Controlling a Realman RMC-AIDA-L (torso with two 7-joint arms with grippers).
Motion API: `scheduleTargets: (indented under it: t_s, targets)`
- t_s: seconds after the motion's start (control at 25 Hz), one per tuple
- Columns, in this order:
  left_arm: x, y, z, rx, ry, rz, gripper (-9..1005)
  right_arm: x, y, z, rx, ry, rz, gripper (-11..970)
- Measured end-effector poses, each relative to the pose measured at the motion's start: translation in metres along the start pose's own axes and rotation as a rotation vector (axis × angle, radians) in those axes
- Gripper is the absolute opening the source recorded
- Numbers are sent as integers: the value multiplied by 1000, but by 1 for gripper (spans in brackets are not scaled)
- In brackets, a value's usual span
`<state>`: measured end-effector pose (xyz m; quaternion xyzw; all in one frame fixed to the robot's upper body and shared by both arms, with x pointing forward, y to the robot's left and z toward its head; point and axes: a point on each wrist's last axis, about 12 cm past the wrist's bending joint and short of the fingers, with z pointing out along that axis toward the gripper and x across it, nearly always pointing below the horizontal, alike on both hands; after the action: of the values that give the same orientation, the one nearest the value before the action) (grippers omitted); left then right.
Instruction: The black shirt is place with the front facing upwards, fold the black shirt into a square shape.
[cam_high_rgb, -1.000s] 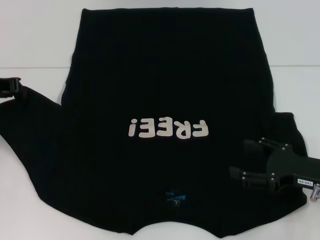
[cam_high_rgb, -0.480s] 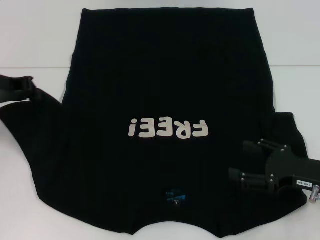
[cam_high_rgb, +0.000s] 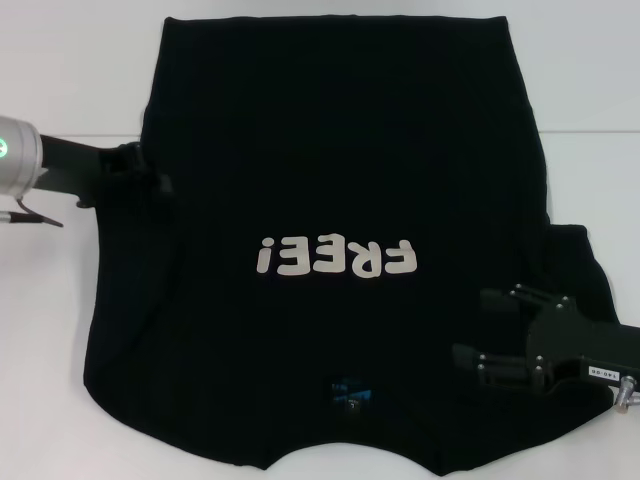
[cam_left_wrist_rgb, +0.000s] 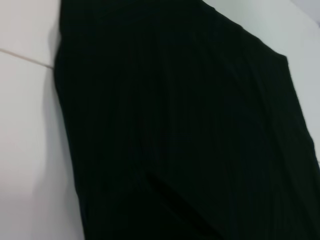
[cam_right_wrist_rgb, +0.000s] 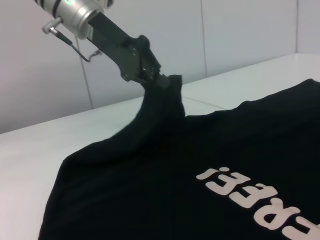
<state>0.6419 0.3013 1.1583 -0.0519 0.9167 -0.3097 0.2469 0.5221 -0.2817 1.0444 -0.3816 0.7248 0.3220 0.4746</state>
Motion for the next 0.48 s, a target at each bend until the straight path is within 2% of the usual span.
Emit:
scheduleTargets:
  t_s: [0.28,0.48]
  targets:
    - [16,15,11,29,-19,-90,92,0,1,2,-10,4,1,927]
    - [29,20,13,116,-36,-164,101,0,1,2,-10,4,1,927]
